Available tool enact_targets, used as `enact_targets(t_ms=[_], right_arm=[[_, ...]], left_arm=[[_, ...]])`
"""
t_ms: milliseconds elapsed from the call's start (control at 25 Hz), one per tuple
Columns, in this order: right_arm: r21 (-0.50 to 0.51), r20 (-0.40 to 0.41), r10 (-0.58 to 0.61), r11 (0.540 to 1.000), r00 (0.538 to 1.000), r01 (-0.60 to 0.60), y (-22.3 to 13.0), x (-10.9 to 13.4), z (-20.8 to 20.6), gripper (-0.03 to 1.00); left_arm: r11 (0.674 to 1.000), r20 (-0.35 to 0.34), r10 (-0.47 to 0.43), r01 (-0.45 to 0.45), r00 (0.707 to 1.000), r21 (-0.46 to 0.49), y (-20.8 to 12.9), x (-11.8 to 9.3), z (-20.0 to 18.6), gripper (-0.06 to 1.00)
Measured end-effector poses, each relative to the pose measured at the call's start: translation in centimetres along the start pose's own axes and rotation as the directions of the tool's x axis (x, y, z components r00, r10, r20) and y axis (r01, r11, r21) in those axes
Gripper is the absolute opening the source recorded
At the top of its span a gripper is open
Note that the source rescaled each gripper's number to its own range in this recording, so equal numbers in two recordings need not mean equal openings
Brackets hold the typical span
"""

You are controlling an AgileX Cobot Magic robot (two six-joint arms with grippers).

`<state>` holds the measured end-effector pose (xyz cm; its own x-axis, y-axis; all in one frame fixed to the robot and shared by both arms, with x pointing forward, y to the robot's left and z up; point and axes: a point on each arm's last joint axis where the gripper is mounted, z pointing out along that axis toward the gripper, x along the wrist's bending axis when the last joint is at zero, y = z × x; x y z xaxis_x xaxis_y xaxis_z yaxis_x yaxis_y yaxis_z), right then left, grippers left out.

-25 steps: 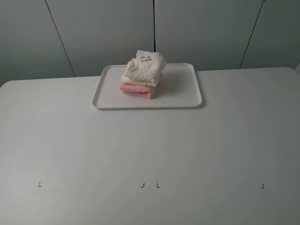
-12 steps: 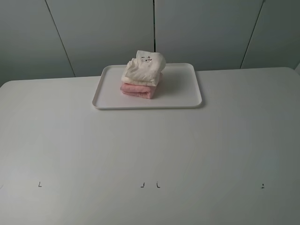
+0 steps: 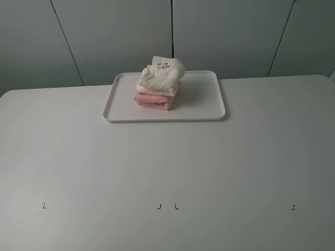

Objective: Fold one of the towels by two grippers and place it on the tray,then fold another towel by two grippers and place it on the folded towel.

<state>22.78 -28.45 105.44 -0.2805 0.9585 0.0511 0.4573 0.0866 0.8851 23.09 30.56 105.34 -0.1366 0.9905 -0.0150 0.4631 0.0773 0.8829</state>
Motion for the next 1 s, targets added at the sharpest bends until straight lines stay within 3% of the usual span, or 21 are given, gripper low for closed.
enact_targets(t_ms=[1000], right_arm=[[0.004, -0.004, -0.014, 1.0, 1.0, 0.014, -0.04, -0.21, -0.04, 1.0]], left_arm=[[1.0, -0.014, -0.002, 0.002, 1.0, -0.001, 0.0, 0.04, -0.01, 0.99]])
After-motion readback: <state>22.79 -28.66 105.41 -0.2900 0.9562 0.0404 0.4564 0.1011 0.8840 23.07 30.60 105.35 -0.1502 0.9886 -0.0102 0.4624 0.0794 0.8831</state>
